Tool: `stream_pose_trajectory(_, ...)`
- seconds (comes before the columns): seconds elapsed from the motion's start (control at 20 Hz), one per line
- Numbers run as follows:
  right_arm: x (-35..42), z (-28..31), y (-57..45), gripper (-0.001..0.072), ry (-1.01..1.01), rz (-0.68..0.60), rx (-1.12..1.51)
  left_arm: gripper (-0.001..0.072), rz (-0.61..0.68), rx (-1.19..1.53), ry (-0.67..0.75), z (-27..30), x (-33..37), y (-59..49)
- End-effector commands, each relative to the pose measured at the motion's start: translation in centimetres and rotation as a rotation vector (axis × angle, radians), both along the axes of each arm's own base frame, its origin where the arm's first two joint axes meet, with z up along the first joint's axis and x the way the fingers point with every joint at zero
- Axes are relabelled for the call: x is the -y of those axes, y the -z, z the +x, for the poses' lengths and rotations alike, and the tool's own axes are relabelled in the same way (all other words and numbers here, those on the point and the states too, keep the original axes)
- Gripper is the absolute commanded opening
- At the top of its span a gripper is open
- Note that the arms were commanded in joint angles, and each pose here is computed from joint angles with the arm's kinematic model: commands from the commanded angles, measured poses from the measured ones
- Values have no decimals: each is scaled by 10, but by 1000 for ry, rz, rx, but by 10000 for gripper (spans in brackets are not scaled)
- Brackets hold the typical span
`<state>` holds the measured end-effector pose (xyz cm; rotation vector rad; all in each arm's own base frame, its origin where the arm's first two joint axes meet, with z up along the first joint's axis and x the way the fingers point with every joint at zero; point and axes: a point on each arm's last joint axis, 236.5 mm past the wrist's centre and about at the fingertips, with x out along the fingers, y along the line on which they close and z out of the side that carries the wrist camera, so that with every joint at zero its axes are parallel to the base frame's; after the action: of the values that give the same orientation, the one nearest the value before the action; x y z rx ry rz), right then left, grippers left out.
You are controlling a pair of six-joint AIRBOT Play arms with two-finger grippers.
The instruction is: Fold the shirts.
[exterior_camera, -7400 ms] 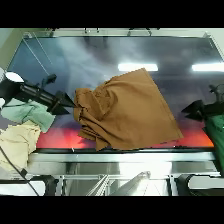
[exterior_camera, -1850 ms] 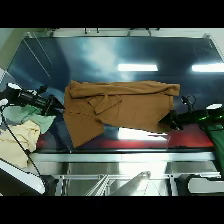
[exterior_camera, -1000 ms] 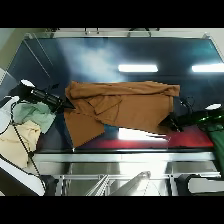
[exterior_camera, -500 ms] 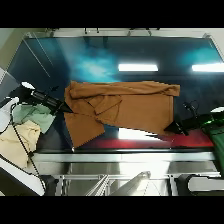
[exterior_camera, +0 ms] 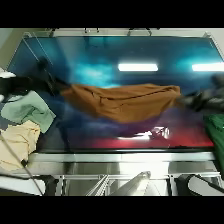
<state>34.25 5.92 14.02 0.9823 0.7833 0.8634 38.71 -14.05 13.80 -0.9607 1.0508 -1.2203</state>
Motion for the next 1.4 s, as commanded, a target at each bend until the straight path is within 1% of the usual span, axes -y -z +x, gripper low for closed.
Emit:
stream_pose_trajectory(0.0,15,-40,-220,12,161,204,629,29,-518,612,-32,-93,-11,-226)
stream_pose_trajectory(0.05,19,-52,-260,12,244,197,740,29,-627,790,-75,-127,-25,-277)
stream_pose_trajectory(0.1,19,-63,-287,12,308,182,805,29,-700,943,-126,-162,-39,-318)
stream_pose_trajectory(0.15,16,-74,-308,12,359,159,851,29,-717,1045,-174,-189,-47,-346)
stream_pose_trajectory(0.25,3,-97,-336,12,423,108,942,29,-624,1197,-282,-224,-48,-378)
stream_pose_trajectory(0.35,-7,-117,-357,12,480,59,1021,29,-522,1241,-369,-247,-45,-396)
stream_pose_trajectory(0.45,-19,-133,-377,12,493,15,1097,29,-421,1229,-447,-256,-43,-403)
stream_pose_trajectory(0.55,-32,-144,-392,12,470,-38,1152,29,-357,1243,-515,-252,-41,-406)
stream_pose_trajectory(0.65,-36,-136,-389,12,492,-179,1155,29,-237,1176,-504,-229,-36,-381)
stream_pose_trajectory(0.7,-30,-121,-376,12,519,-282,1104,29,-143,1090,-497,-205,-35,-358)
stream_pose_trajectory(0.8,-1,-87,-335,12,575,-446,939,29,28,918,-483,-156,-42,-305)
stream_pose_trajectory(0.85,14,-68,-310,11,580,-505,857,29,102,838,-476,-132,-46,-278)
stream_pose_trajectory(0.95,29,-32,-249,11,524,-517,692,30,227,709,-424,-81,-46,-219)
stream_pose_trajectory(1.05,39,6,-168,12,462,-537,496,30,341,575,-343,-36,-38,-151)
stream_pose_trajectory(1.15,51,44,-84,11,448,-564,325,30,435,442,-267,2,-29,-77)
stream_pose_trajectory(1.2,54,63,-47,12,446,-567,257,30,459,372,-250,23,-27,-40)
stream_pose_trajectory(1.35,56,118,60,11,419,-545,78,29,435,199,-187,72,-20,51)
